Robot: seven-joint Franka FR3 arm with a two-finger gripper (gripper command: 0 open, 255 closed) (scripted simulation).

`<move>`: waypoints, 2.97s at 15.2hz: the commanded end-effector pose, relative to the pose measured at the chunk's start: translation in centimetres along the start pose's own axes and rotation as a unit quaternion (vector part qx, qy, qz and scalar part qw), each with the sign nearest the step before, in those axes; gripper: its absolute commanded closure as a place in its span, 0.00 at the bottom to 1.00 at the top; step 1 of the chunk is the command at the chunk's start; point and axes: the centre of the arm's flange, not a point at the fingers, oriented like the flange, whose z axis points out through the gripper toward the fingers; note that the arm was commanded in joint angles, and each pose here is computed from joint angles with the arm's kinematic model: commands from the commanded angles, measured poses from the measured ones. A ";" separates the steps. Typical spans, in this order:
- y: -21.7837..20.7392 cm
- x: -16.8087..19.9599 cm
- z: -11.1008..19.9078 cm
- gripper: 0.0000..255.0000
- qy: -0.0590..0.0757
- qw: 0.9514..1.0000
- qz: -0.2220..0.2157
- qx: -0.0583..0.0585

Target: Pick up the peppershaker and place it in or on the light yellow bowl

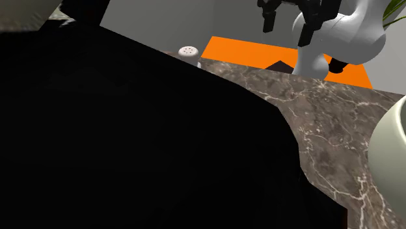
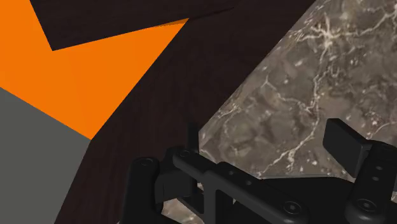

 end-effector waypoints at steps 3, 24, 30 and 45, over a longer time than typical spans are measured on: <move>-0.5 2.6 -0.8 0.00 -0.002 1.000 0.002 -0.004; -4.0 22.5 -3.4 0.00 -0.021 0.999 0.016 -0.036; -3.9 22.4 -2.0 0.00 -0.021 0.999 0.016 -0.036; -4.0 22.4 -2.6 1.00 -0.021 0.999 0.016 -0.036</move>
